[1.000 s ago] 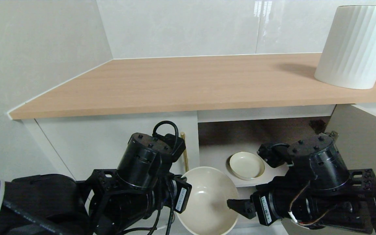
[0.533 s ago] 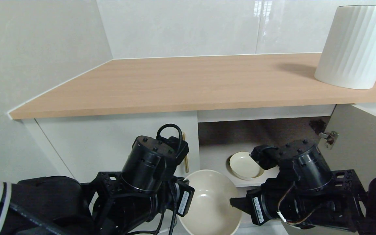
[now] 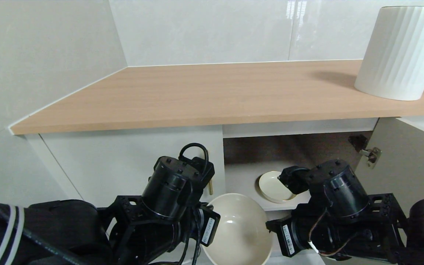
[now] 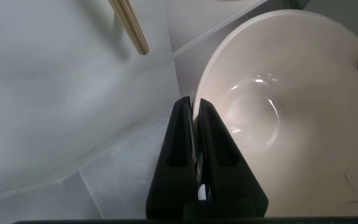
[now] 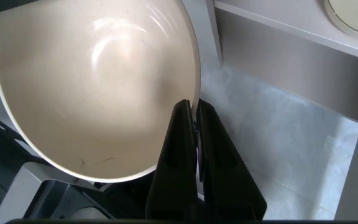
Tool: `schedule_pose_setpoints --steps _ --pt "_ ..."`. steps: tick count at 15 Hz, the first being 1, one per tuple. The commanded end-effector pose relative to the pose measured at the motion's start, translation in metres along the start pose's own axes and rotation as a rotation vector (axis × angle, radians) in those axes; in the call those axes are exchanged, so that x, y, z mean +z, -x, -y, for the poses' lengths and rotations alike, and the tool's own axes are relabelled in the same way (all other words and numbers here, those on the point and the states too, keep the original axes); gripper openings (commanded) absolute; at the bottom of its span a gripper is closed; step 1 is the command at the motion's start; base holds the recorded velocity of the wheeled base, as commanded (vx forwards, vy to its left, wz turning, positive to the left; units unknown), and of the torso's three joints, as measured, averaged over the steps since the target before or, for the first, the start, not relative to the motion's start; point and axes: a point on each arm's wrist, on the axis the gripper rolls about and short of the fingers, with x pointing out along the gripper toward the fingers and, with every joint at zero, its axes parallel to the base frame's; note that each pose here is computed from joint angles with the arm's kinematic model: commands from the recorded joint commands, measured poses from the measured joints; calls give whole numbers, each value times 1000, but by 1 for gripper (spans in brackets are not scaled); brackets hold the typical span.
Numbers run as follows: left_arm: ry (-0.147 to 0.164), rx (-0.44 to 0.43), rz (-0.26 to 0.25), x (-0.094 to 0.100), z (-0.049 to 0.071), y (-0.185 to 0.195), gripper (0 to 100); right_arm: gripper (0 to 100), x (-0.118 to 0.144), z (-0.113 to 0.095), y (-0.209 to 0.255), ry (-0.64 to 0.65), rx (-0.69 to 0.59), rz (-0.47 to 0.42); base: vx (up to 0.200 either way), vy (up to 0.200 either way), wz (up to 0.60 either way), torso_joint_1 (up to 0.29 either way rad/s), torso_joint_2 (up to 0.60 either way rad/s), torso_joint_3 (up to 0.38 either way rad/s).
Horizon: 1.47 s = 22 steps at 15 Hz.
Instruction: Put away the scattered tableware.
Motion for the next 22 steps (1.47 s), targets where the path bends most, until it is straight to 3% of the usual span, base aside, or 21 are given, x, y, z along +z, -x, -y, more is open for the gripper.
schedule_pose_setpoints --steps 1,2,3,6,10,13,14,16,19,22 --pt "0 4 -1 0 0 0 0 0 -1 0 -1 1 0 -4 0 0 0 0 0 0" --pt "-2 6 -2 -1 0 0 0 0 -1 0 -2 3 -2 -8 0 0 0 0 0 0" --pt "-4 6 -4 -1 0 -1 100 0 -2 0 -4 3 -4 -14 0 0 0 0 0 0" --pt "5 4 17 2 0 2 100 0 -3 1 -5 2 -5 -18 0 0 0 0 0 0" --pt "29 66 96 10 -3 7 100 0 -4 2 -8 0 -31 -19 0 0 0 0 0 0" --pt "53 61 140 16 -6 19 100 0 1 16 -18 -35 -110 -13 0 0 0 0 0 0" --pt "71 57 157 19 -7 24 100 0 8 32 -25 -88 -168 -1 0 0 0 0 0 0" --pt "72 58 157 19 -8 25 100 0 19 64 -36 -159 -251 7 0 0 0 0 0 0" --pt "74 59 159 19 -8 25 100 0 29 98 -48 -228 -330 21 0 0 0 0 0 0" --pt "74 59 160 19 -8 26 100 0 35 120 -61 -284 -402 35 0 0 0 0 0 0"
